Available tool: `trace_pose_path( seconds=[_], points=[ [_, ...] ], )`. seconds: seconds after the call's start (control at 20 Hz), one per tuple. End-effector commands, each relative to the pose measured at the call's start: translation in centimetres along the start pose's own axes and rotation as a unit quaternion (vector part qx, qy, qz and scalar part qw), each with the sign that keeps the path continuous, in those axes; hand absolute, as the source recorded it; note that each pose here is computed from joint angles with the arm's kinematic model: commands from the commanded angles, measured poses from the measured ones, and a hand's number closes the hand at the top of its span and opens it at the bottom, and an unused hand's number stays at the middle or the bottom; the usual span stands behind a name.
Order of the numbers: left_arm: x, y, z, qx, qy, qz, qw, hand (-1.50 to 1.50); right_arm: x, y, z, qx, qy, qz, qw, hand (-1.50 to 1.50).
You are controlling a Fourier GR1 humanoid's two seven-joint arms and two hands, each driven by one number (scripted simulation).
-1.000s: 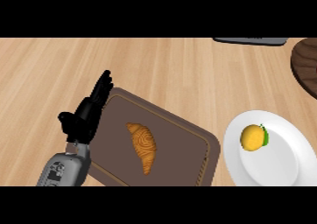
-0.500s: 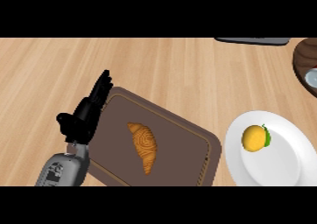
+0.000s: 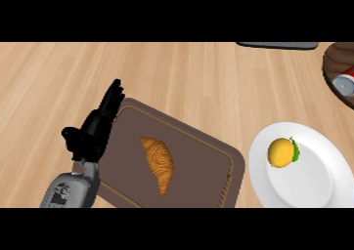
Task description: Pick the can from the plate and place it in the bowl
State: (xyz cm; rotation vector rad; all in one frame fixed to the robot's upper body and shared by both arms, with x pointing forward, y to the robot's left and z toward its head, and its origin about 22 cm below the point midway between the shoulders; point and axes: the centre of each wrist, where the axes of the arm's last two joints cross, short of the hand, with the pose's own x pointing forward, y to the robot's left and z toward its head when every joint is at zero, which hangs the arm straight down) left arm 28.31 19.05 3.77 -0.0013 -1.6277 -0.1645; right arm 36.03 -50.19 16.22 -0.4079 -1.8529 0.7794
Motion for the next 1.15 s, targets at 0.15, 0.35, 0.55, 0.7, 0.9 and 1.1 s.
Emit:
trace_pose_path(
  seconds=[0.15,0.35,0.55,0.7,0.9,1.1],
  points=[
    [-0.2,0.8,-0.1,0.008,0.002,-0.005,1.0000,0.00,0.6,-2.8,1.3,0.011,-0.026,-0.145,0.989,-1.50],
    [0.1,0.3,0.1,0.000,-0.002,0.004,1.0000,0.00,0.0,-2.6,2.2,0.008,-0.013,-0.185,0.983,-1.50],
    [0.0,0.4,0.2,0.008,-0.001,0.002,1.0000,0.00,0.3,-3.5,2.9,0.028,0.004,-0.203,0.979,-1.50],
    [0.0,0.0,0.2,0.005,-0.005,0.005,1.0000,0.00,0.6,-3.7,2.7,0.037,-0.003,-0.219,0.975,-1.50],
    [0.7,0.5,-0.3,0.011,-0.007,0.007,0.9999,0.00,0.9,-4.3,3.0,0.051,-0.010,-0.229,0.972,-1.50],
    [0.6,0.9,-0.1,0.010,-0.004,0.003,0.9999,0.00,0.6,-4.0,3.5,0.058,0.002,-0.230,0.971,-1.50]
  ],
)
